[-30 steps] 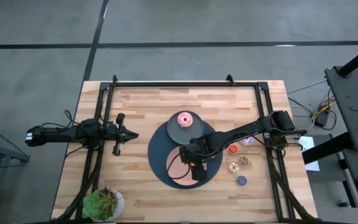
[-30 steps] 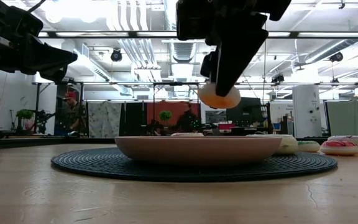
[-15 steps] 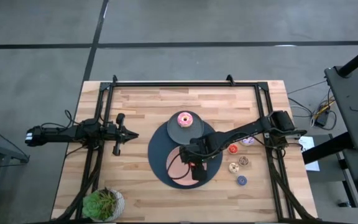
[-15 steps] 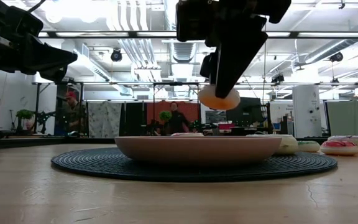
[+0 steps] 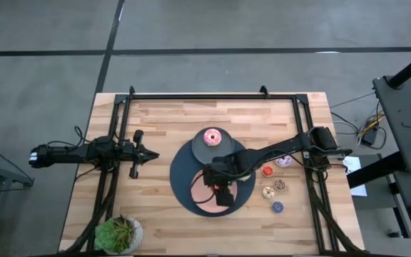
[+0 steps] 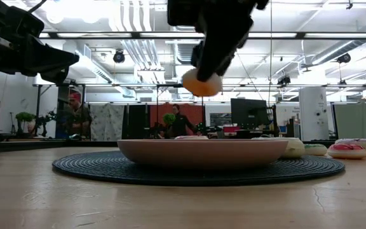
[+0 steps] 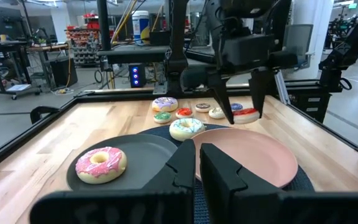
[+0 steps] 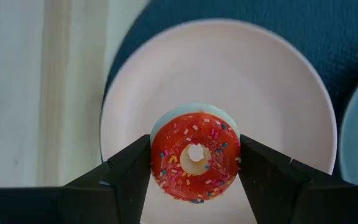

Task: Pick & Place donuts
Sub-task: Put the top small orange doughnut into the pink plate, then put the big purple doughnut into the gray plate

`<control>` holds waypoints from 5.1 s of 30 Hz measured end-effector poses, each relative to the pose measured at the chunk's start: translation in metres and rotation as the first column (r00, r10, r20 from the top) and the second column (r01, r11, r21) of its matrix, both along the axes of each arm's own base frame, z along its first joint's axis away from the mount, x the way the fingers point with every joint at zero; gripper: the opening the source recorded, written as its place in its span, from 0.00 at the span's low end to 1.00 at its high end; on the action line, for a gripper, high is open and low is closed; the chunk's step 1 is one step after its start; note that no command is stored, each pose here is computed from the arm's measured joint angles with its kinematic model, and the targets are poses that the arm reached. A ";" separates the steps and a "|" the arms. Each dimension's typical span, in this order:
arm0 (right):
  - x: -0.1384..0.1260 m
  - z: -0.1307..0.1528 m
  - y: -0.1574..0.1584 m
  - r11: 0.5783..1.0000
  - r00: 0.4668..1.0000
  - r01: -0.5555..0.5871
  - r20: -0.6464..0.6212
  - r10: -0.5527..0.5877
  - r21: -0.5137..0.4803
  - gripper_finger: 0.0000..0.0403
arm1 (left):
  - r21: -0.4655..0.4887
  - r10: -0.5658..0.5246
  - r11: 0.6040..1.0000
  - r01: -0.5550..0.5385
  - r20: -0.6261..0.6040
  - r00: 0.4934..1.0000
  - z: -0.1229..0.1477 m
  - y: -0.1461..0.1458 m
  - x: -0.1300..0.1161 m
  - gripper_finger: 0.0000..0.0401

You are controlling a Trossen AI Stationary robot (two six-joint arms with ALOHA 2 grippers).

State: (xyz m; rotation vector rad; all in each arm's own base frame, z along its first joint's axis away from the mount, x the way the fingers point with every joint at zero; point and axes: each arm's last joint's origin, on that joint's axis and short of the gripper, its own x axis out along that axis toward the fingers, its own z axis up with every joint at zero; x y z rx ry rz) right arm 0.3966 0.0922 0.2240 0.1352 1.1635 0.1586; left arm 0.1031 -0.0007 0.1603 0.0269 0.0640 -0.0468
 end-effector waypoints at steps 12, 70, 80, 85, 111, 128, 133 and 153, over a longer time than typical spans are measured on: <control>0.035 0.004 0.017 0.997 0.997 -0.072 0.028 0.072 -0.016 0.53 | 0.000 0.000 1.000 0.000 0.000 1.000 0.000 0.000 0.000 0.00; 0.038 -0.066 0.025 0.982 0.982 -0.180 0.045 0.183 -0.063 0.53 | 0.000 0.000 1.000 0.000 0.000 1.000 0.000 0.000 0.000 0.00; 0.037 -0.066 0.027 0.963 0.964 -0.254 0.055 0.260 -0.093 0.53 | 0.000 0.000 1.000 0.000 0.000 1.000 0.000 0.000 0.000 0.00; 0.036 -0.066 0.032 0.941 0.943 -0.318 0.061 0.327 -0.118 0.53 | 0.000 0.000 1.000 0.000 0.000 1.000 0.000 0.000 0.000 0.00; 0.034 -0.067 0.037 0.892 0.899 -0.419 0.063 0.434 -0.169 0.53 | 0.000 0.000 1.000 0.000 0.000 1.000 0.000 0.000 0.000 0.00; 0.033 -0.067 0.038 0.893 0.895 -0.429 0.068 0.441 -0.139 0.59 | 0.000 0.000 1.000 0.000 0.000 1.000 0.000 0.000 0.000 0.00; 0.033 -0.067 0.038 0.893 0.895 -0.429 0.068 0.440 -0.139 0.66 | 0.000 0.000 1.000 0.000 0.000 1.000 0.000 0.000 0.000 0.00; 0.025 -0.026 0.034 0.898 0.896 -0.413 0.106 0.431 -0.155 0.70 | 0.000 0.001 1.000 -0.001 0.000 1.000 0.000 0.000 0.000 0.00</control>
